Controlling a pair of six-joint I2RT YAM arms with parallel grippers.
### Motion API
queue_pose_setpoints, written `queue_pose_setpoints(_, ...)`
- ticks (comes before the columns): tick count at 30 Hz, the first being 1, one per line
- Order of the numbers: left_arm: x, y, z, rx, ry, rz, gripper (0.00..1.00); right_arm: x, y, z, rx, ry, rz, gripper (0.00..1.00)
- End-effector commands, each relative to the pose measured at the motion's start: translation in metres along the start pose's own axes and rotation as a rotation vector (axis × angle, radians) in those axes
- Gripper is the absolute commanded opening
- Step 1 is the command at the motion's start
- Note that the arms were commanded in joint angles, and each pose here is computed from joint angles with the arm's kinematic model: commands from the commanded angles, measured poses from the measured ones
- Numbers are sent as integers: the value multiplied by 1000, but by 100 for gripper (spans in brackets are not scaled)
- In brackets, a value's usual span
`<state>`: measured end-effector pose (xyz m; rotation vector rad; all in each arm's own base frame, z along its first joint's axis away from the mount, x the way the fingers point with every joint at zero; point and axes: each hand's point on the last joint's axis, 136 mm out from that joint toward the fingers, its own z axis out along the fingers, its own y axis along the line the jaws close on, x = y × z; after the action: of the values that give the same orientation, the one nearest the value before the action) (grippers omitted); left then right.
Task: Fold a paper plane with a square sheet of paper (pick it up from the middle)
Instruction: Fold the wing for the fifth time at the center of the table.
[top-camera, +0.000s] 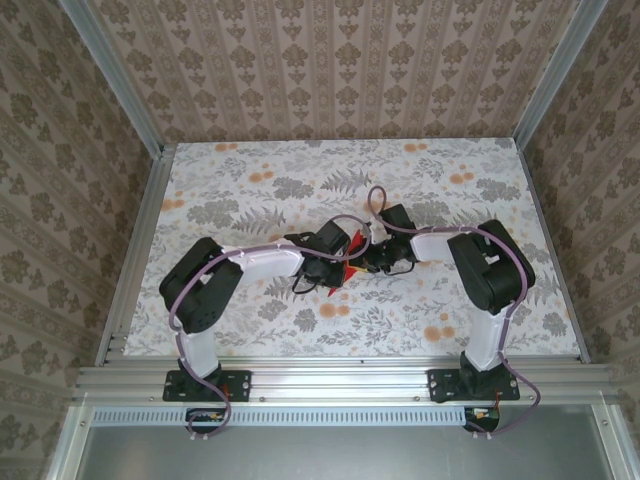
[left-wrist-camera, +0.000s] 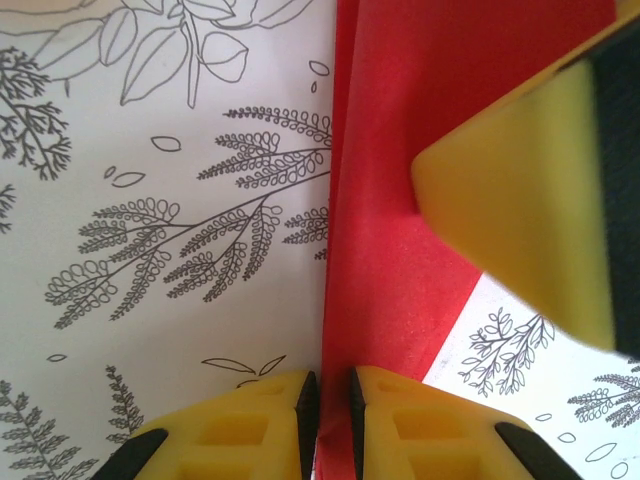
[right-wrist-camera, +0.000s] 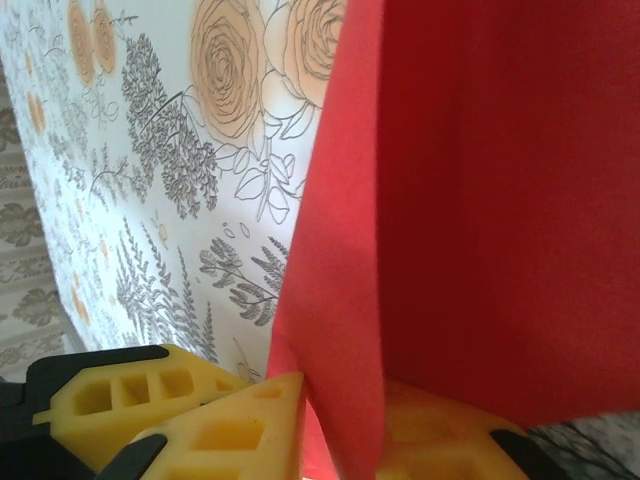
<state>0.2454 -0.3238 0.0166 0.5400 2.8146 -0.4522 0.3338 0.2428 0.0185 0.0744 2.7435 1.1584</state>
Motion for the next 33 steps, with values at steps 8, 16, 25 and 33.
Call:
queue_pose_setpoints(8,52,27,33,-120,195,33,19,-19,-5,-52,88,-172,79,21)
queue_pose_setpoints(16,53,26,35,-127,200,38,18,0,4,-46,66,-137,68,11)
queue_pose_setpoints(25,53,26,36,-129,201,35,17,11,13,-13,25,-60,74,5)
queue_pose_setpoints(33,53,26,36,-130,199,36,17,7,10,4,15,-44,87,4)
